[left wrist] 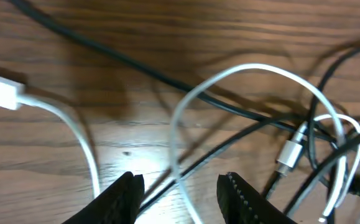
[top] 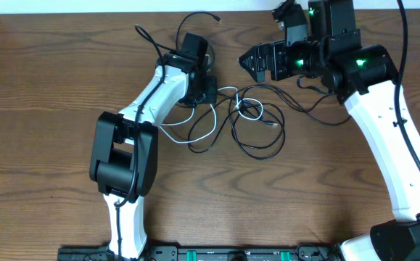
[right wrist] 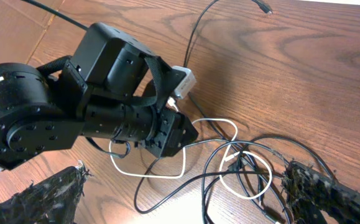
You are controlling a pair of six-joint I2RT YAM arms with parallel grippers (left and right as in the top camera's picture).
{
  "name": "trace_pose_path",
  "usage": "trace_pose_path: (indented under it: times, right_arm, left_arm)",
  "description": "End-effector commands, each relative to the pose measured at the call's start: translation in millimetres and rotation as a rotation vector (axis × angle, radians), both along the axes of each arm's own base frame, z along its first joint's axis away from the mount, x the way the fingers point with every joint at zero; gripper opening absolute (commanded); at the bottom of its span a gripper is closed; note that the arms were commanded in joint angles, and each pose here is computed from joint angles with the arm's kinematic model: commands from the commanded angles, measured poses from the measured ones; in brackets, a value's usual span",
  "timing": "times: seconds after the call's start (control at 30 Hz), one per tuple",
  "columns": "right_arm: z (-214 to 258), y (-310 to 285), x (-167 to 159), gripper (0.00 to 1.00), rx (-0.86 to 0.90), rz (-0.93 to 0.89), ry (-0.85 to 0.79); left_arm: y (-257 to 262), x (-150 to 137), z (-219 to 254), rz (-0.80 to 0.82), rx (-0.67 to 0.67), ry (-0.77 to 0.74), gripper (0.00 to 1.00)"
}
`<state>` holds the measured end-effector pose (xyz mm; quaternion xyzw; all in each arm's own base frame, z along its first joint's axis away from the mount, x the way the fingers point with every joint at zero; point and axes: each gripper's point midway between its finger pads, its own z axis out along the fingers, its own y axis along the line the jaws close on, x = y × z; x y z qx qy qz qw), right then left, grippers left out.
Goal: Untangle cables
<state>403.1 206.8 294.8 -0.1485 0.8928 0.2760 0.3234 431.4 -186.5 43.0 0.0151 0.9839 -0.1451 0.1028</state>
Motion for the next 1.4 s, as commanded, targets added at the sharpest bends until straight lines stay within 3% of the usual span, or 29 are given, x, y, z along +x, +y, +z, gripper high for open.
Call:
trace_pose_path:
  times: [0.0, 0.37, 0.43, 0.47, 0.67, 0.97, 1.17, 1.37]
  right_arm:
    - [9.5, -2.5, -2.1, 0.99, -0.002, 0.01, -0.03]
    - [9.4, -2.5, -2.2, 0.99, -0.002, 0.01, -0.029]
    - [9.5, -2.5, -2.1, 0.99, -0.002, 0.01, -0.03]
    - [9.5, -2.5, -2.1, 0.99, -0.002, 0.01, -0.029]
    - [7.6, -3.1, -3.7, 0.99, -0.016, 0.022, -0.031]
    - [-7.0, -16.3, -0.5, 0.99, -0.092, -0.03, -0.008]
    - [-49.3, -17.8, 3.5, 0.99, -0.103, -0.087, 0.125]
    - [-81.6, -2.6, 18.7, 0.99, -0.076, -0.045, 0.179]
  left_arm:
    - [-8.9, 0.1, 2.1, -0.01, -0.031, 0.004, 0.44]
    - [-10.6, -18.9, -22.7, -0.006, -0.01, 0.078, 0.43]
    - [-11.7, -18.3, -24.6, -0.008, -0.011, 0.077, 0.25]
    - [-12.3, -16.4, -24.1, -0.008, -0.014, 0.069, 0.1]
    - [-17.3, -2.3, -6.0, 0.009, -0.04, 0.015, 0.08]
    - [-29.9, 6.3, 123.7, -0.011, -0.181, -0.241, 0.07]
    - [-36.4, -11.4, 248.8, -0.018, -0.353, -0.505, 0.08]
    - [-39.8, -46.3, 343.5, -0.068, -0.466, -0.737, 0.07]
